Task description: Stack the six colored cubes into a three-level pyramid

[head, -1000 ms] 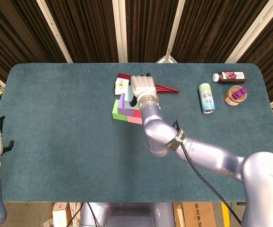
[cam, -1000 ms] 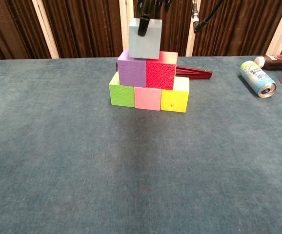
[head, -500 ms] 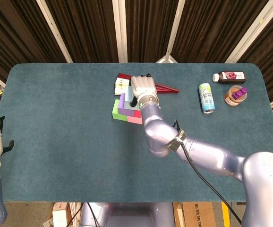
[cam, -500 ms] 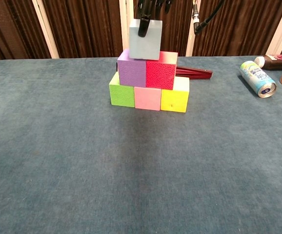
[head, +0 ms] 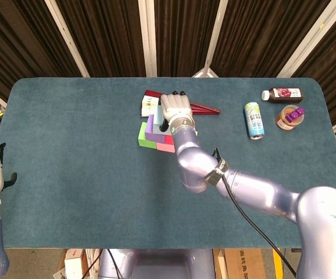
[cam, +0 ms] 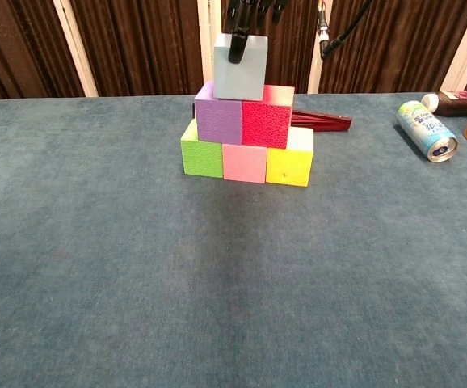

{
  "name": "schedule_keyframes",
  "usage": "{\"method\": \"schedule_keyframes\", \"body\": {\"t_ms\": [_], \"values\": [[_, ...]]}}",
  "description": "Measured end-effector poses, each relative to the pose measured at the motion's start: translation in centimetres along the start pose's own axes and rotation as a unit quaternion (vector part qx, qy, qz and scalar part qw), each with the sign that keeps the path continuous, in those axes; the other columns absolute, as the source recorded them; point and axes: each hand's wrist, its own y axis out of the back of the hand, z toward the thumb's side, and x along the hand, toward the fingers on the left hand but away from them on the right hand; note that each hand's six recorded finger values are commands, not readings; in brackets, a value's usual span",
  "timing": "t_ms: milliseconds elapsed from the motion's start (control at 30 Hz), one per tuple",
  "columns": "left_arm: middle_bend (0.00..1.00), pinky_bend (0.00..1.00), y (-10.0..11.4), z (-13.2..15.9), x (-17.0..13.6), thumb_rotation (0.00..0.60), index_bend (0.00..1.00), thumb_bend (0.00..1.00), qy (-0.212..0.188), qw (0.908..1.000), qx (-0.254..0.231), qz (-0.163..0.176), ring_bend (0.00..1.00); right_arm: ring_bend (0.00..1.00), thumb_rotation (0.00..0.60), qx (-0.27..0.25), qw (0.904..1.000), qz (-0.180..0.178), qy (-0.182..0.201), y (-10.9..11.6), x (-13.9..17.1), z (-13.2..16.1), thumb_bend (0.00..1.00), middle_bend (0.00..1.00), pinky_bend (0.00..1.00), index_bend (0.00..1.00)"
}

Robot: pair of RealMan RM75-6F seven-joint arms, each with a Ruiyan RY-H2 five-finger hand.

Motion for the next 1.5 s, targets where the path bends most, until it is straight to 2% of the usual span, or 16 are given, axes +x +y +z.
{"method": "schedule_keyframes", "body": {"t_ms": [900, 1500], "values": [[0.0, 0.0, 0.0, -0.1, 0.1, 0.6, 0.1, 0.4, 0.004, 1.0, 0.0, -0.001, 0.0, 0.01, 0.6, -0.009, 1.0, 0.001, 0.001, -0.1, 0.1, 0.3, 0.28, 0.14, 0.0, 0.15], [0.0, 0.0, 0.0, -0.1, 0.1, 0.6, 0.1, 0.4, 0.007, 1.0, -0.003, 0.001, 0.0, 0.0, 0.6, -0.026, 0.9995, 0.002, 0.021, -0.1, 0.5, 1.9, 0.28, 0.12, 0.0, 0.13]]}}
